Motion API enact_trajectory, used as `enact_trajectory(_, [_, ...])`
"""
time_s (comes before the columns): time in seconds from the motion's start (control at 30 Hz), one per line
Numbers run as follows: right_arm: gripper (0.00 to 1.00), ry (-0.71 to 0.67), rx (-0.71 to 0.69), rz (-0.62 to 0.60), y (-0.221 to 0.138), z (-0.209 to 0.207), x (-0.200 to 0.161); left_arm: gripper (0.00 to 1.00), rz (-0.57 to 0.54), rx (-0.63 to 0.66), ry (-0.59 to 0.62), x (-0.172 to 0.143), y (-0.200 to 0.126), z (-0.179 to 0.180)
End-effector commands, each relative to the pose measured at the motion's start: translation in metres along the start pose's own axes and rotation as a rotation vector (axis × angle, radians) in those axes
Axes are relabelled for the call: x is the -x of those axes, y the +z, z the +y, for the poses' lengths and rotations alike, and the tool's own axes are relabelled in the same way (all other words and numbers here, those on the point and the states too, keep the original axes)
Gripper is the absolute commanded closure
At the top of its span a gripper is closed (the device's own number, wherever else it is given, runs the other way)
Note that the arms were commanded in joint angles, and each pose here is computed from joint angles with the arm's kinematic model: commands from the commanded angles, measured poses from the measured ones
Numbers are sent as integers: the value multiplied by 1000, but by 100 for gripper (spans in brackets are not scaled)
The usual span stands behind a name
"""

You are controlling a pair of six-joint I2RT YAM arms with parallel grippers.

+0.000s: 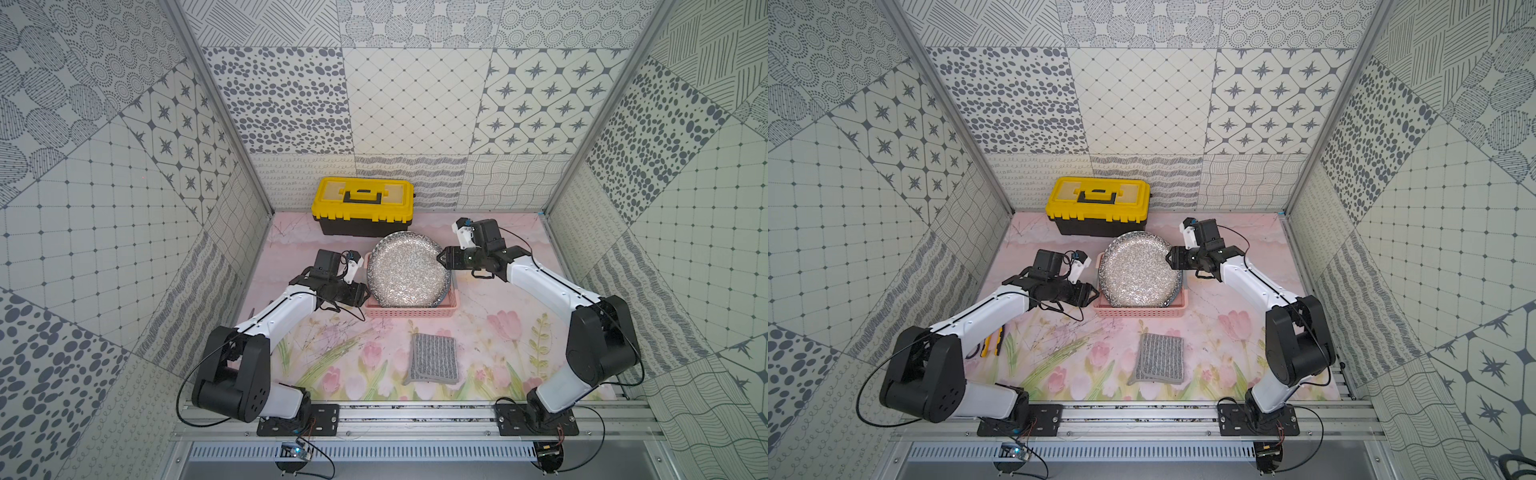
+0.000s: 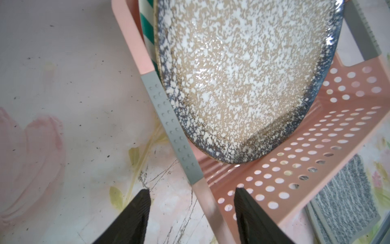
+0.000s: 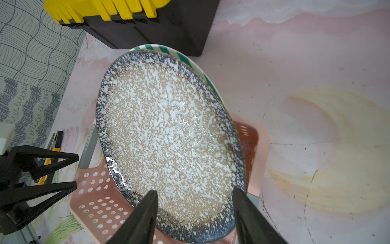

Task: Wipe the wet plate dry
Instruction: Adjust the bin at the center of the board.

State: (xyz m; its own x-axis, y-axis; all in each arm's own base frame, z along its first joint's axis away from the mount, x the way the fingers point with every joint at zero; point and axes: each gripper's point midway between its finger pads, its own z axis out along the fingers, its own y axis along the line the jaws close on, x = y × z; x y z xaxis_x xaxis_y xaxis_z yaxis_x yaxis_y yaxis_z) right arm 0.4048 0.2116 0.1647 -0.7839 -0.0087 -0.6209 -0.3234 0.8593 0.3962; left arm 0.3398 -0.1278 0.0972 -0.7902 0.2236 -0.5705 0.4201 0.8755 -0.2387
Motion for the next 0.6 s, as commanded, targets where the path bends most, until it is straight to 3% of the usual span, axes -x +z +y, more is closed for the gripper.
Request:
enact_trajectory(0.0, [39, -21, 3, -23, 1, 6, 9, 32, 7, 6, 10, 2, 11, 3])
enact_trajectory(0.17, [39, -32, -14, -22, 3, 6, 8, 35, 31, 2, 24, -2, 22, -3])
enact_trajectory(0.37, [38, -73, 1, -10, 8, 8, 9, 57, 72, 44, 17, -12, 33, 3])
enact_trajectory(0.57, [36, -54, -26, 22, 17, -9, 4, 58, 68, 81, 12, -12, 32, 10])
